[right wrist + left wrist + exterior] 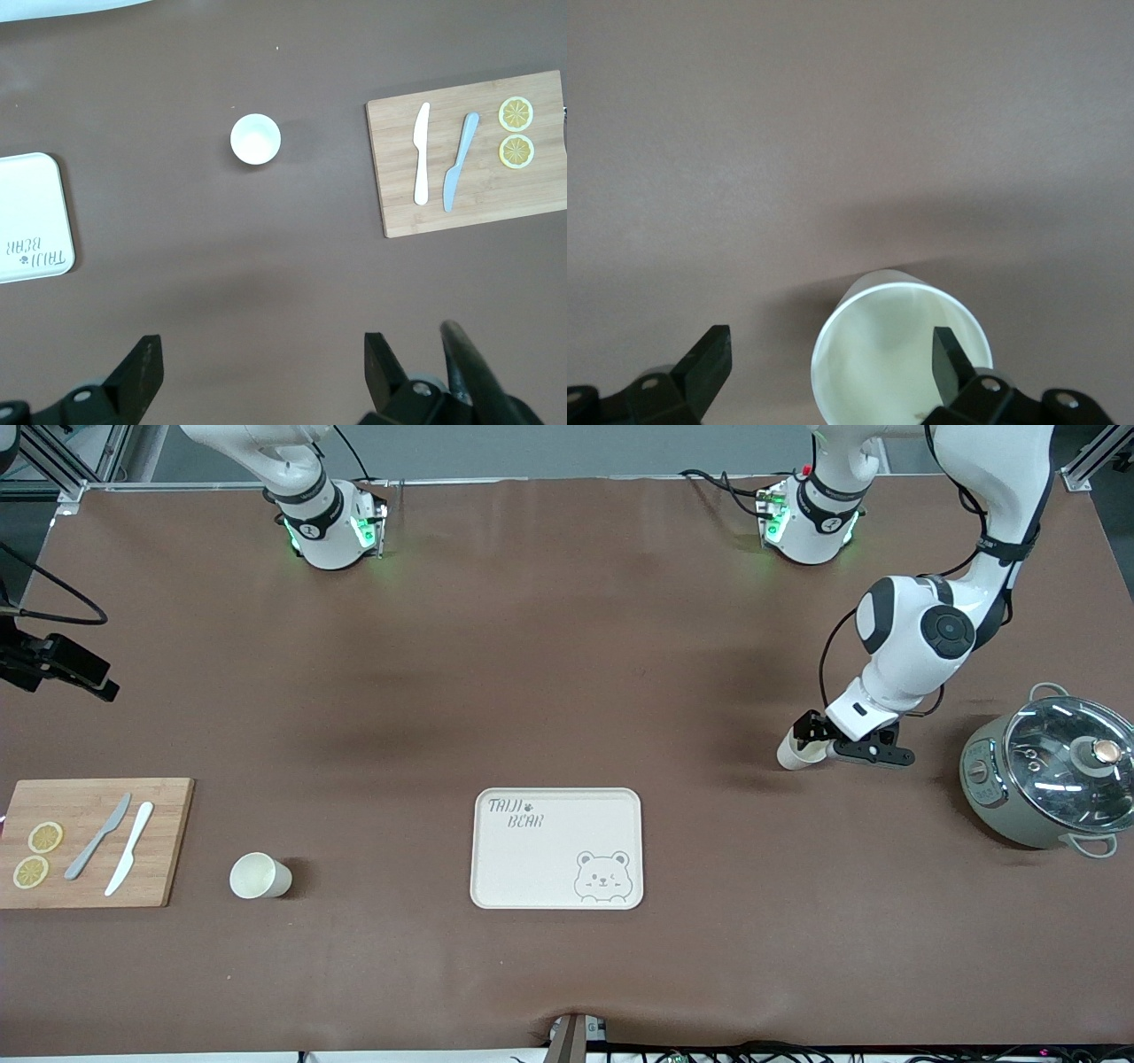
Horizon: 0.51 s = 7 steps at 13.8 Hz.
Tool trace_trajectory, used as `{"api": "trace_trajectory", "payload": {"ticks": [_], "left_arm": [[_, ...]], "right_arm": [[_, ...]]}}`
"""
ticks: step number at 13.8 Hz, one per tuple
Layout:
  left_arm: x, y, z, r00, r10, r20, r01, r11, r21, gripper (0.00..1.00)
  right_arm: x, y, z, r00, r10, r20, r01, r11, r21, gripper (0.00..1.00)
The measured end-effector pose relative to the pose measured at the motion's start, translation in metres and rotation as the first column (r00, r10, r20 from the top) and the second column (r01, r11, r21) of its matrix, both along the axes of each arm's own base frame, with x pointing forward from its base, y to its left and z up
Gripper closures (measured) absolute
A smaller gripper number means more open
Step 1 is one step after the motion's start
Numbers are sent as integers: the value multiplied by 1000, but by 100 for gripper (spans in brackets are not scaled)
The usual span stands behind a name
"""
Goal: Place white IKEA cup upright on tray with both arms
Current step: 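Carry the cup with the left gripper while the right gripper reaches the other cup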
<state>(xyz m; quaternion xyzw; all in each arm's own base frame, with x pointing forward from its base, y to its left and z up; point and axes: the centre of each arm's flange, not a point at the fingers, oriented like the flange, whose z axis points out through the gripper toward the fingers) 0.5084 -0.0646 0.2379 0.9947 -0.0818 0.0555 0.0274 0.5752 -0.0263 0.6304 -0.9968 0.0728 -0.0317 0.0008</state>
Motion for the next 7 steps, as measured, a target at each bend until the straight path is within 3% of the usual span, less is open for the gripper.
{"api": "trace_trajectory", "payload": {"ticks": [4,7], "left_arm": [[-1,3,-15,1000,8,-16,-8,1000,-1,0],[-1,9,-18,1000,17,-17,-17,1000,-1,31]], "right_arm": [[27,1,-44,1000,8,-29,-8,1000,-4,0],[48,3,-94,995,10,-95,-10,1000,-6,0]]}}
